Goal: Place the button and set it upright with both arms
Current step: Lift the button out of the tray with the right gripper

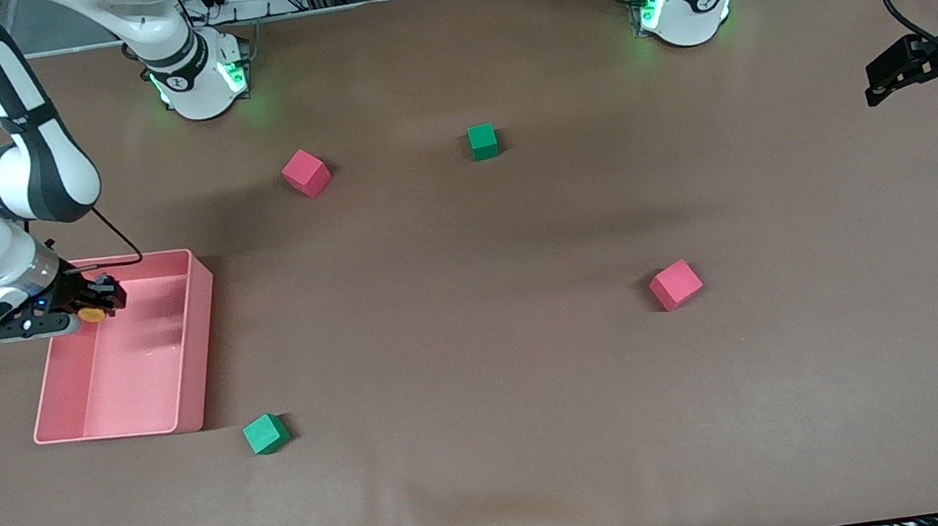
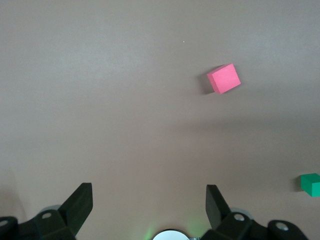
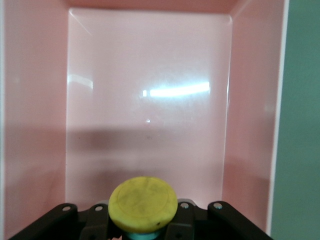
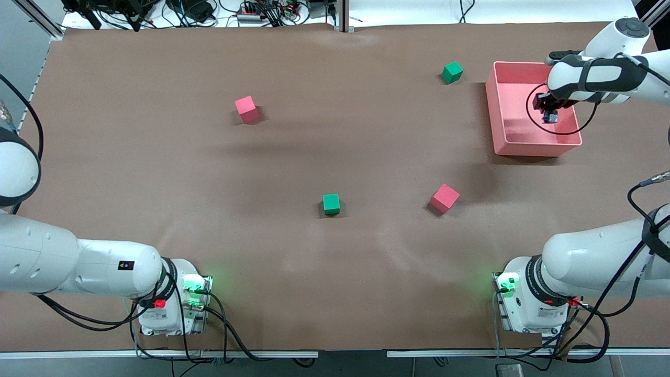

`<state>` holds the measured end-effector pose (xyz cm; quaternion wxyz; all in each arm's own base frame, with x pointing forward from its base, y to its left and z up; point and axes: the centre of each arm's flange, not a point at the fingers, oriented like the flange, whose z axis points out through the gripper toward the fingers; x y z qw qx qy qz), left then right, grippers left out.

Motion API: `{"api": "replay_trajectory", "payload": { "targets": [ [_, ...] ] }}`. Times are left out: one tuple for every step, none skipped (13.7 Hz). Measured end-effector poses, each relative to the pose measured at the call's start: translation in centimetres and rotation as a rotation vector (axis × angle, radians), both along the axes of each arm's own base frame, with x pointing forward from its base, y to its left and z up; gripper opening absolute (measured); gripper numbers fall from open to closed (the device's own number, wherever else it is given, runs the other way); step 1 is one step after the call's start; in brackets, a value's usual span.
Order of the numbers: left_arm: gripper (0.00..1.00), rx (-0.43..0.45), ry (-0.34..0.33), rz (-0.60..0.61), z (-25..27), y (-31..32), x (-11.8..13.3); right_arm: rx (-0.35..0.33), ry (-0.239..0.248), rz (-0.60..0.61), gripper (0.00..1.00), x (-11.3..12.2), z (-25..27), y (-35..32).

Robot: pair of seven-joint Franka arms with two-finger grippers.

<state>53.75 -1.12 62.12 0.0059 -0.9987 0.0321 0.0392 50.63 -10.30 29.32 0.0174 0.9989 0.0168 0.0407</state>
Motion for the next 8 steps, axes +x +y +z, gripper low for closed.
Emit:
{"api": "replay_trajectory", "payload": {
  "targets": [
    [1.00,0.000,0.000,0.000,0.0,0.0,0.0,-0.001,0.005,0.031,0.21,0.3,0.6,0.2],
    [1.00,0.000,0.000,0.000,0.0,0.0,0.0,-0.001,0.016,0.068,0.21,0.8,1.3,0.6],
    [1.00,0.000,0.000,0.000,0.0,0.0,0.0,-0.001,0.026,0.108,0.21,1.7,2.5,1.6],
    [1.00,-0.001,0.001,0.000,0.0,0.0,0.0,-0.001,0.032,0.150,0.21,2.9,4.1,3.2],
    [1.00,-0.001,0.001,0.001,0.0,0.0,0.0,-0.002,0.035,0.193,0.20,4.1,5.9,5.4],
    [1.00,-0.001,0.001,0.001,0.0,0.0,0.0,-0.004,0.033,0.243,0.20,5.2,7.6,8.2],
    [1.00,-0.001,0.001,0.001,0.0,0.0,0.0,-0.006,0.025,0.295,0.20,6.0,9.2,11.2],
    [1.00,-0.001,0.001,0.001,0.0,0.0,0.0,-0.008,0.009,0.347,0.20,6.5,10.6,14.2]
  ]
}}
